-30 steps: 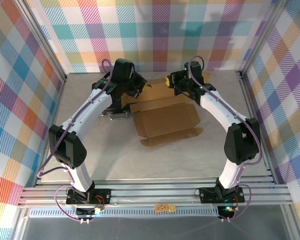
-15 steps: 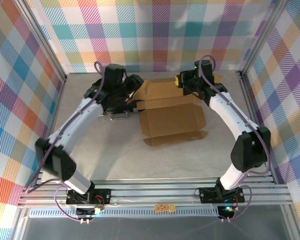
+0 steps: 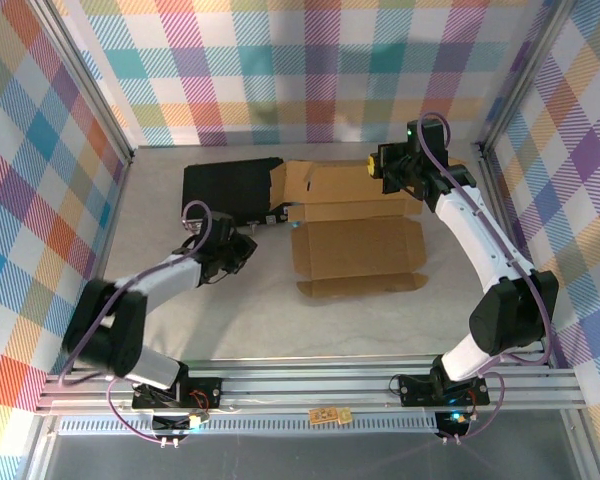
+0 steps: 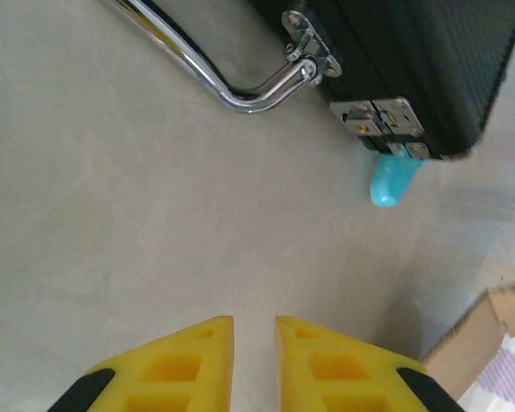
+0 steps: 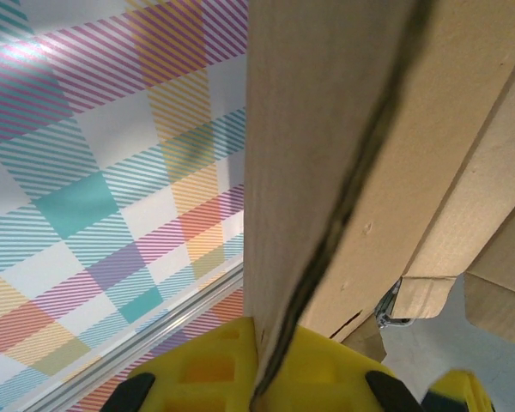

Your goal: Fold the paper box

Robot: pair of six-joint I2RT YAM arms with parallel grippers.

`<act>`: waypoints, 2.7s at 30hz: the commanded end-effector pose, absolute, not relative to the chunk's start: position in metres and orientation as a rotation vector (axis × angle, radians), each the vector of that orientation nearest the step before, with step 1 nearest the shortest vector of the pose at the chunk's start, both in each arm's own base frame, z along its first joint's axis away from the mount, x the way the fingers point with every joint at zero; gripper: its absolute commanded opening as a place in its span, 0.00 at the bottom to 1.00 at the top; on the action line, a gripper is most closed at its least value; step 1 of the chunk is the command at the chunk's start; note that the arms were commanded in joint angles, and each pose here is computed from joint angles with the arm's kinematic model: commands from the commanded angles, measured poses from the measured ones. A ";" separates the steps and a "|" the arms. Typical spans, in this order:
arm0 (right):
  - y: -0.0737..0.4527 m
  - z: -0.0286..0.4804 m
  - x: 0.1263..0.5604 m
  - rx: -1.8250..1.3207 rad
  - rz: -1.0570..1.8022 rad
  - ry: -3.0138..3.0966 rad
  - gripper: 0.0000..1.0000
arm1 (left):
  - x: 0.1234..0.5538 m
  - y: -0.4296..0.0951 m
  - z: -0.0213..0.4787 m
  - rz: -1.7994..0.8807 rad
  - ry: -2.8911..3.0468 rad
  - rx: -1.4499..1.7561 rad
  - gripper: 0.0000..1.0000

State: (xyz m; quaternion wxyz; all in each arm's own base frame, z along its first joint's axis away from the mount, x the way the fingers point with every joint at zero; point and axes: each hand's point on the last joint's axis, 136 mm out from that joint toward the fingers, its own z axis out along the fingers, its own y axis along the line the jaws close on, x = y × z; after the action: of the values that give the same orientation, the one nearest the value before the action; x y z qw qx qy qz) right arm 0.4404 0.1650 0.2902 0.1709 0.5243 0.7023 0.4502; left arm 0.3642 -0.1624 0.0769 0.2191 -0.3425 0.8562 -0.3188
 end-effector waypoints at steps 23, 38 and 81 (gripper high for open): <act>0.160 0.294 0.456 1.610 1.428 1.882 0.00 | 0.435 -0.254 0.129 -1.556 1.815 -0.974 0.27; 0.164 0.284 0.457 1.630 1.448 1.893 0.00 | 0.411 -0.290 0.157 -1.139 2.176 -0.595 0.40; 0.160 0.254 0.480 1.004 1.525 1.854 0.00 | 0.381 -0.167 0.221 -0.911 2.211 -0.533 0.39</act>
State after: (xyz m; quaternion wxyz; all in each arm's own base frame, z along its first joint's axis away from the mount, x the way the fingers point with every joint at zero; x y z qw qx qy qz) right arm 0.4683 0.1522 0.2116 0.2200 0.4473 0.7068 0.5020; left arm 0.3781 -0.1593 0.2301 0.3491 -0.2300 0.8395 -0.3471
